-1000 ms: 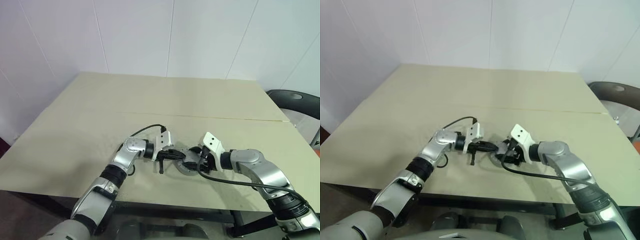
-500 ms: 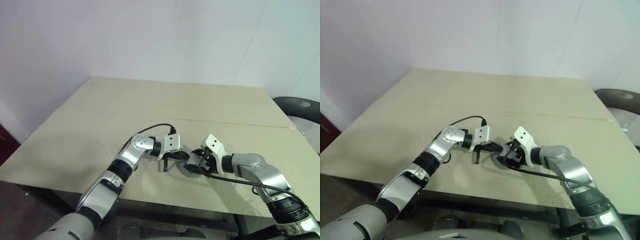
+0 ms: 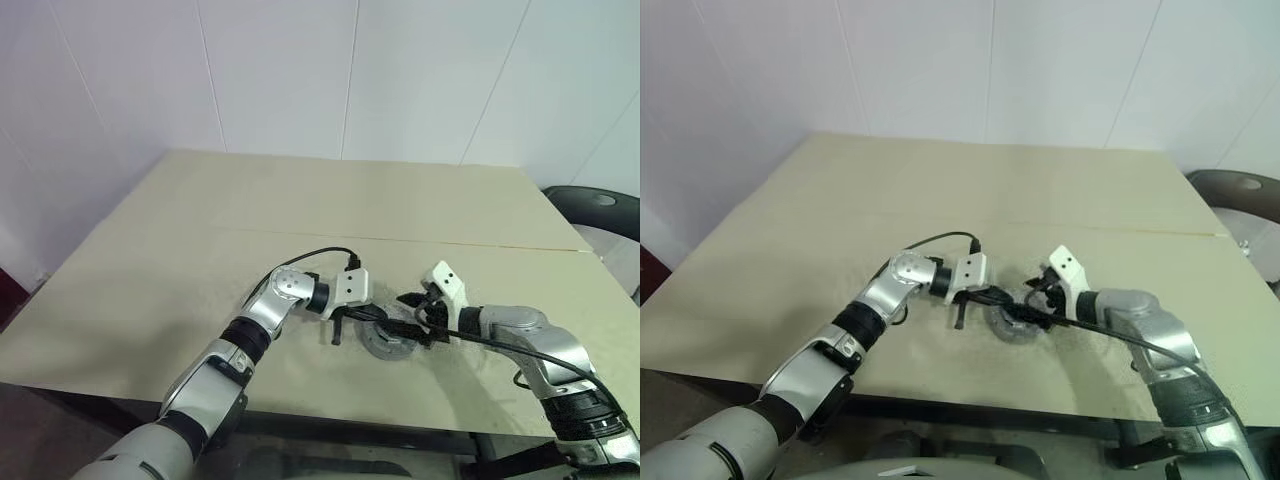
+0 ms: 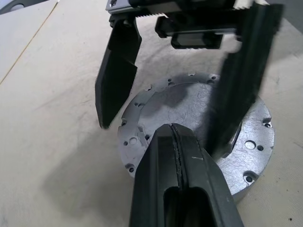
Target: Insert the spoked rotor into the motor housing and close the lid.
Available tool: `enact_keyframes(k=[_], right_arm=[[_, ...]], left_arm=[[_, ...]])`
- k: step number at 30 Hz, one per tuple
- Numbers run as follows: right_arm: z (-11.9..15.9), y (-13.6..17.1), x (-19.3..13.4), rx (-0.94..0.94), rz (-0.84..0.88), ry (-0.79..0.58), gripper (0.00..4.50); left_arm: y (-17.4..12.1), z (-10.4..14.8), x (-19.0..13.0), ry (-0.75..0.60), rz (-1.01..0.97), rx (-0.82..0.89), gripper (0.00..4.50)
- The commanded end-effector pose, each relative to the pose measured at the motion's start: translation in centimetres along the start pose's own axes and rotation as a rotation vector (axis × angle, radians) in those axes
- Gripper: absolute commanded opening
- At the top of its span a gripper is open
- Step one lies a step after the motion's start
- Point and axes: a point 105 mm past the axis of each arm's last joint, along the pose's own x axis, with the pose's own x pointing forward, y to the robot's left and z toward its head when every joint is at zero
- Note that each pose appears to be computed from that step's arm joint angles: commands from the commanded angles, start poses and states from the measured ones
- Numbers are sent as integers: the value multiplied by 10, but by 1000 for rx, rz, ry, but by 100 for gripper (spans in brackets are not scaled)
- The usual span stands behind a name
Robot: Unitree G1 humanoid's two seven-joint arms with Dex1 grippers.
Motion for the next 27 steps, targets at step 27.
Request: enact_keyframes(k=[27], right_arm=[[-16,22,-29,580,123,181,447]], left_arm=[[-21,-41,-13,144,-72,-89,0]])
